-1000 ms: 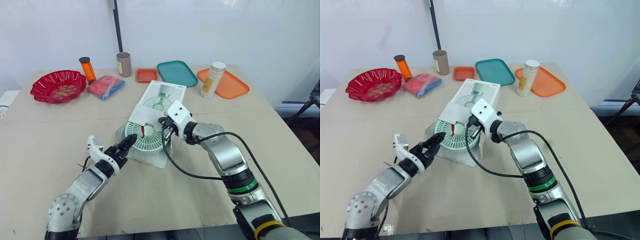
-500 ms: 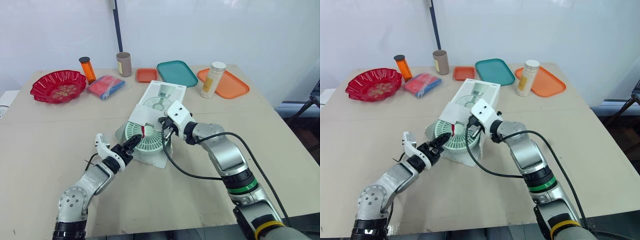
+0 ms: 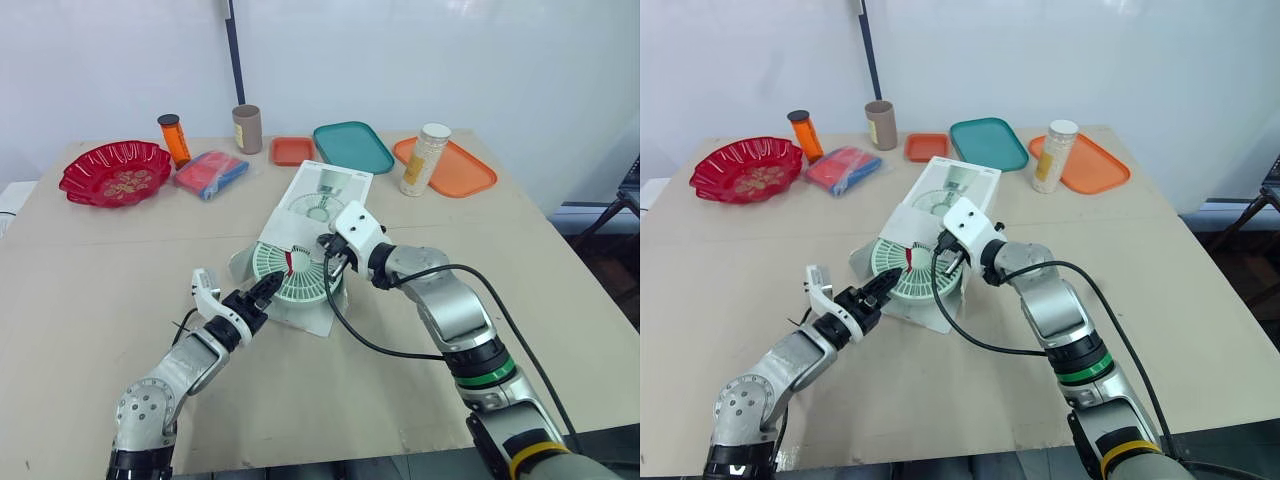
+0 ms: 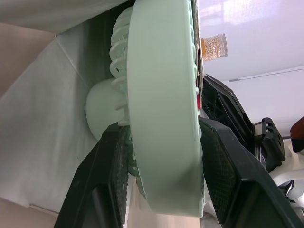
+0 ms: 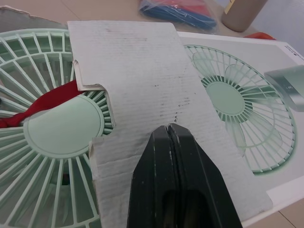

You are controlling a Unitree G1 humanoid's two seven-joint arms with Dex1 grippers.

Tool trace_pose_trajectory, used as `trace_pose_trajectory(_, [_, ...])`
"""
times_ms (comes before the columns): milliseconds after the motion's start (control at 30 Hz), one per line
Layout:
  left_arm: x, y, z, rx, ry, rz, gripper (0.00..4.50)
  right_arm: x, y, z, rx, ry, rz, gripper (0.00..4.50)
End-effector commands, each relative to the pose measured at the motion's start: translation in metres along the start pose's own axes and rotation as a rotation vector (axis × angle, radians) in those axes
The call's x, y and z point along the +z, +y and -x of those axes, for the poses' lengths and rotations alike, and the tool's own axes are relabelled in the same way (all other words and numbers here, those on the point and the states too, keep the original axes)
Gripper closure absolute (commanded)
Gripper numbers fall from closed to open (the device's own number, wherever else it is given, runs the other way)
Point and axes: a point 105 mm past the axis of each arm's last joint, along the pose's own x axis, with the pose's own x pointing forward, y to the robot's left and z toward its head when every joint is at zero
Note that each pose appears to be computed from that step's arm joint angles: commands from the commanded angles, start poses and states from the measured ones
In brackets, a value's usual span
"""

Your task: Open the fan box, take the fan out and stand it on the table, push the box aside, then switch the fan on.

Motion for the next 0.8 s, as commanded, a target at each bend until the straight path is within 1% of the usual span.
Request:
trace_pose_trajectory(33, [0.000, 0.017, 0.017, 0.089, -0.022, 0.015, 2.83, -0.025, 0.004, -0.001, 0.007, 0.092, -0.022, 4.50])
trace_pose_trajectory(800, [-0.011, 0.027, 0.079, 0.221, -0.069, 0.068, 2.83, -0.023, 0.003, 0.002, 0.009, 0.086, -0.018, 4.50])
